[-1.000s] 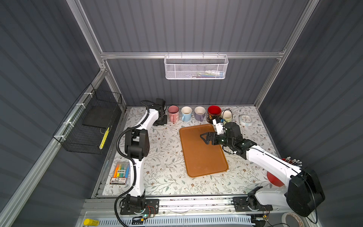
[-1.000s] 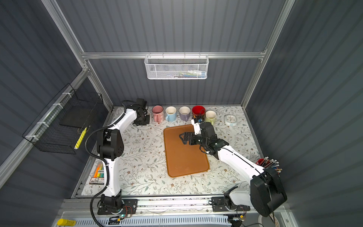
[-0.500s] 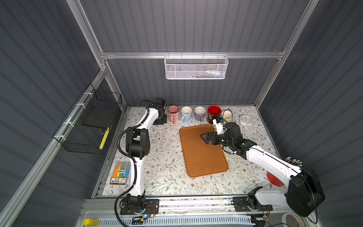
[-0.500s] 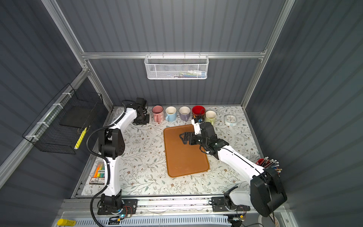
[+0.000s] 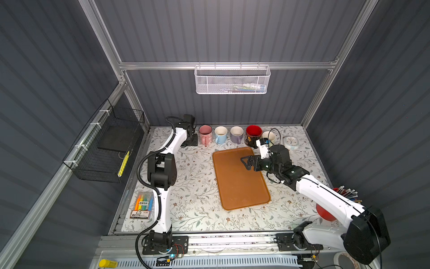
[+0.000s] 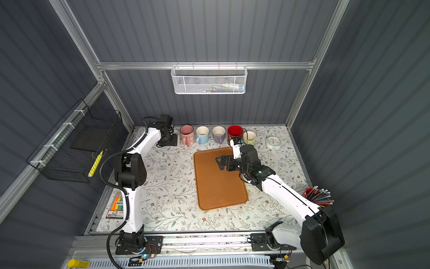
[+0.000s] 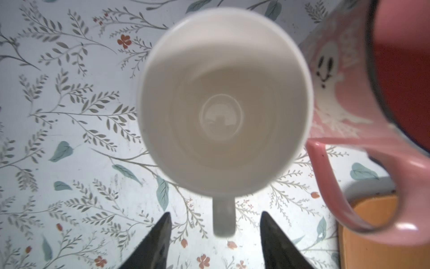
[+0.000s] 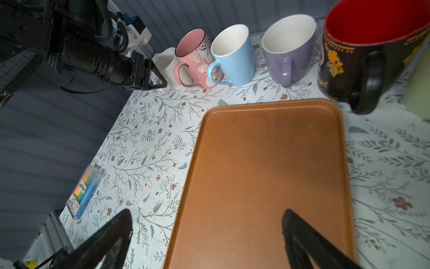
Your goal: Turn the mug right side up
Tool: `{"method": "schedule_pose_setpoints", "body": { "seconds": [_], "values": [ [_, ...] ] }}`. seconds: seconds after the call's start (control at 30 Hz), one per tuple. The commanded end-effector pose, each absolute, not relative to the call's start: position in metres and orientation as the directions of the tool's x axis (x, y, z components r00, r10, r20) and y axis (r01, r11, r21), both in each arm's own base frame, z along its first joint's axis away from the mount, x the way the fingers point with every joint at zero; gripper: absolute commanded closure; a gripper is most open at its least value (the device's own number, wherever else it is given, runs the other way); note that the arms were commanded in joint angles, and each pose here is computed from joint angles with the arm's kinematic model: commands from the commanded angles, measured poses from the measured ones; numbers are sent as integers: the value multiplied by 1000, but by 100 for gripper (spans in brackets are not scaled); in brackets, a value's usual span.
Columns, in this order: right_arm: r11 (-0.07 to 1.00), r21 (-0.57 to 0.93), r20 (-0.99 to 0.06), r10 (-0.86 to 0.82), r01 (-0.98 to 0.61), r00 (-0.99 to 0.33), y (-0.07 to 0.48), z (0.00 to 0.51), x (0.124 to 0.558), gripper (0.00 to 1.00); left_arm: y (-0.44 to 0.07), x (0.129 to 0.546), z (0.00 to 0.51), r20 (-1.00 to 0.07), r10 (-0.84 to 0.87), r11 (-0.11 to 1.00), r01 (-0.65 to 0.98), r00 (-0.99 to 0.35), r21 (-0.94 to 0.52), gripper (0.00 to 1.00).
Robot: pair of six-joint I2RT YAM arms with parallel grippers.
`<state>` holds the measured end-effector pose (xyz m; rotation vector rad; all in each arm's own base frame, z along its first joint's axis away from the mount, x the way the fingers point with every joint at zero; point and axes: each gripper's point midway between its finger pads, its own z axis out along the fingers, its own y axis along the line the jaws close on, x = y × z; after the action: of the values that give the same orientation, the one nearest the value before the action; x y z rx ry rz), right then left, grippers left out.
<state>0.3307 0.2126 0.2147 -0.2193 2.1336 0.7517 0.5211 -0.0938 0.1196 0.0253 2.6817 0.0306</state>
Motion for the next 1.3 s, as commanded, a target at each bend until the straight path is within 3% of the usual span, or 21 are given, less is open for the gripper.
{"method": "schedule_pose_setpoints", "body": {
  "seconds": [0.0,0.27,0.43,0.63,0.77,0.9,1.07,1.27],
  "values": [
    [845,385,-820,129,-371,-557,193,236,338,1,-88,515,182,-573,-13,1000,-10,-819,-9,30],
    [920,336,-898,248,-204,-363,135,255,344,1,-78,470,229,-709,-63,998,-27,-703,-62,0],
    [973,223,-954,207,-56,-215,93,243,343,1,-56,428,212,-756,-118,992,-110,-643,-61,0],
    [993,35,-986,53,111,-159,57,216,345,1,-34,403,167,-790,-154,979,-199,-593,-41,0],
    [972,-80,-983,-40,223,-177,38,201,348,1,-22,403,148,-830,-126,972,-235,-543,6,0],
    [931,-191,-972,-136,311,-190,19,189,355,1,-13,413,127,-807,-60,960,-255,-588,115,0],
    [899,-233,-967,-175,372,-184,-3,172,363,1,-4,428,105,-807,48,938,-252,-589,239,0],
    [877,-178,-982,-133,446,-131,-32,155,368,1,-10,446,82,-809,160,941,-161,-566,298,0]
  ]
}}
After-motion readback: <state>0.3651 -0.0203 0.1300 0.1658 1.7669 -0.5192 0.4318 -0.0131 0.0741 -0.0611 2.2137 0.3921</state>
